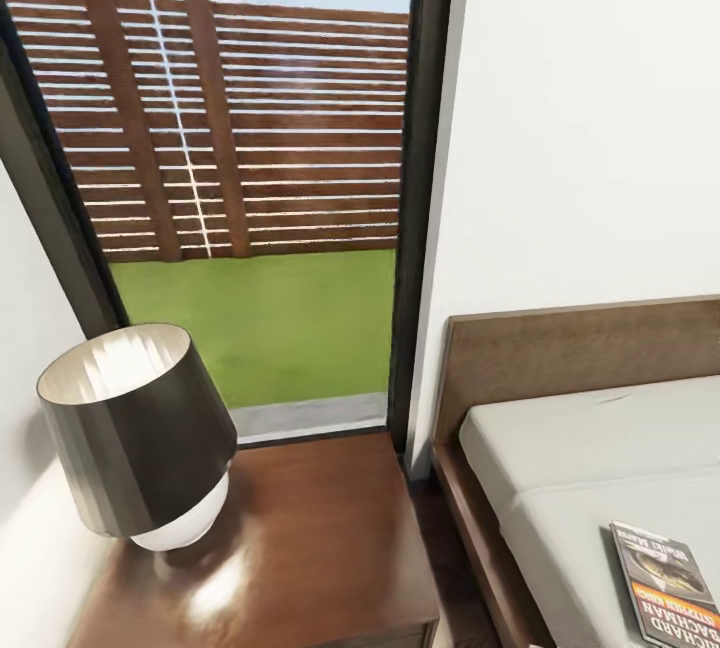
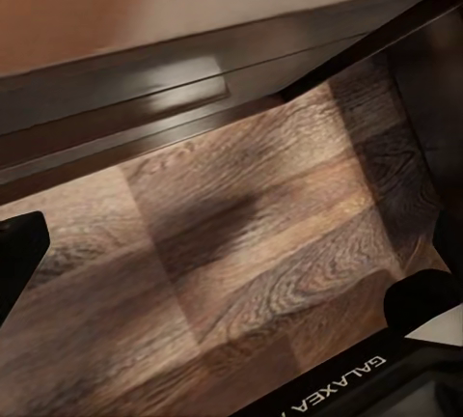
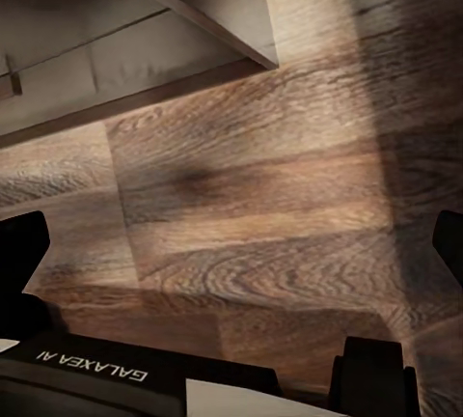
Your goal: In the bedroom, move the book from the bed onto either nightstand, and place the two sandals side by side next to the bed.
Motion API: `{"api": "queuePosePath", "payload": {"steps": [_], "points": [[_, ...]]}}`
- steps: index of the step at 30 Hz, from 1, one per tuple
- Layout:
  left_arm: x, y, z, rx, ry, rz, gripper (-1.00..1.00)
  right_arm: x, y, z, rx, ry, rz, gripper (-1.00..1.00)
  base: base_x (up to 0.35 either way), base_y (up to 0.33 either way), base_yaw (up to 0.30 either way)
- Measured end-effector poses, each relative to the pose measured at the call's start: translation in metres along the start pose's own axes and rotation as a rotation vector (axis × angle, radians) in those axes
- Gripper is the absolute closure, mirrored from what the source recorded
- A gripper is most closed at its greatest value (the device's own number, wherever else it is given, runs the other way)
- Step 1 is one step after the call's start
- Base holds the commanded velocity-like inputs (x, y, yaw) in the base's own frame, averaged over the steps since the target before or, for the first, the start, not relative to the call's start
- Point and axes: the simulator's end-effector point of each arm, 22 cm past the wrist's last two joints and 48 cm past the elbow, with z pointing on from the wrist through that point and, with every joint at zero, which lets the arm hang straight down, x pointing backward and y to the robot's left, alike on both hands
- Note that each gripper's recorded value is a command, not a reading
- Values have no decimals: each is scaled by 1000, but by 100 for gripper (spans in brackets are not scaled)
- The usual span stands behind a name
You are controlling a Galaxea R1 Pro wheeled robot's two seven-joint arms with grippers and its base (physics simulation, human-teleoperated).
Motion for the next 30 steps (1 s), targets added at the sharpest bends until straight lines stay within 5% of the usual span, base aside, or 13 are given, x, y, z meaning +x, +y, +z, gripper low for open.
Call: {"api": "queuePosePath", "payload": {"steps": [30], "points": [[-5,-3,-6,-1,-2,-2,-100,-3,4,-6,-2,2,-3,-100,0,0,-2]]}}
